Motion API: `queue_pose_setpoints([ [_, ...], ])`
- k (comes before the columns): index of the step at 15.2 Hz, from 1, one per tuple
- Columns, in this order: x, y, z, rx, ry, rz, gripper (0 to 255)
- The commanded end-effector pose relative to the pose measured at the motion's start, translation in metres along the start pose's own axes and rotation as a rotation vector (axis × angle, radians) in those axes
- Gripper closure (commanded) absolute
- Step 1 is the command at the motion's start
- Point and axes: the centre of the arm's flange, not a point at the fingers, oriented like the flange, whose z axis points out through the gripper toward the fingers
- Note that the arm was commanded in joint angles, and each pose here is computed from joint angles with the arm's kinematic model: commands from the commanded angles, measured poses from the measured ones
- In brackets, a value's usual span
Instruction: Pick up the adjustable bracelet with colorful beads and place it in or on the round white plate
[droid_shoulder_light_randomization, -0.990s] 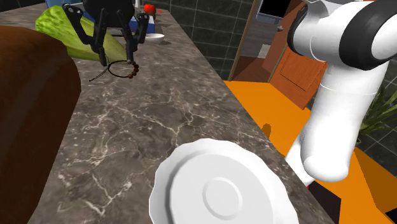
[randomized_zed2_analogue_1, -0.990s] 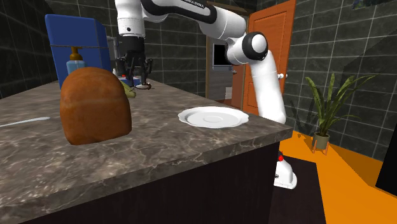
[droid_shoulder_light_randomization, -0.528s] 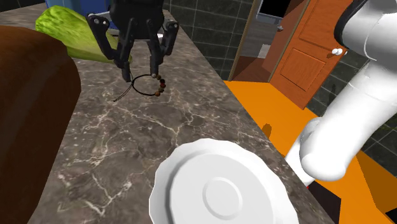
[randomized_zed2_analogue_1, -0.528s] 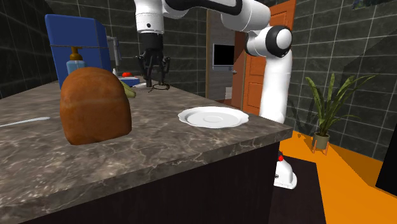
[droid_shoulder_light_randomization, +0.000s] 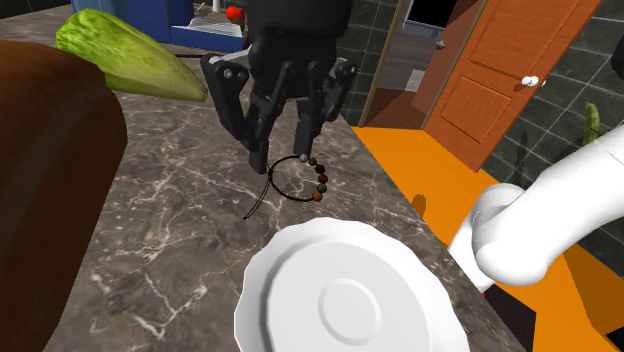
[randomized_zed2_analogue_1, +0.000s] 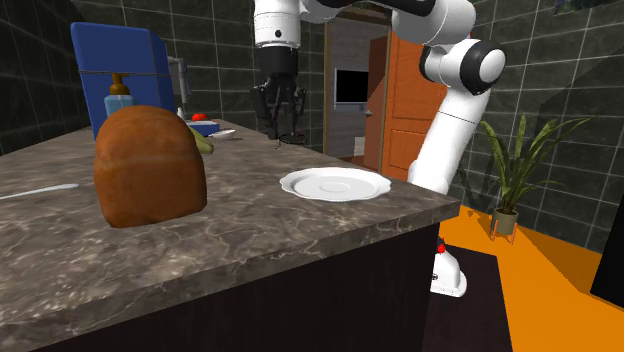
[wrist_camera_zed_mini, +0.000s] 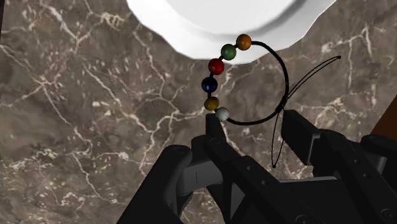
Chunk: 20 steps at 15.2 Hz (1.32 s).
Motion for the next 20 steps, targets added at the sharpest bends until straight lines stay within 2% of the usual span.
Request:
queue_pose_setpoints([
  [1,-0.027,0.004,0.0,0.0,-0.001,0.001,255],
  [7,-0.105,0.017,0.0,0.0,-0.001,0.001,255],
  [9,-0.105,0.017,0.01,0.0,-0.001,0.001,255],
  [10,-0.103,0.016,0.006,0.0,0.0,0.0,255],
  [11,-0.103,0.016,0.006,0.0,0.0,0.0,0],
  [15,-0.175,0.0,0.032,-0.098,0.176,0.199,0],
  [16,-0.188,-0.004,0.039,-0.117,0.21,0.238,0],
  [20,-0.184,-0.001,0.059,-0.117,0.21,0.238,0],
])
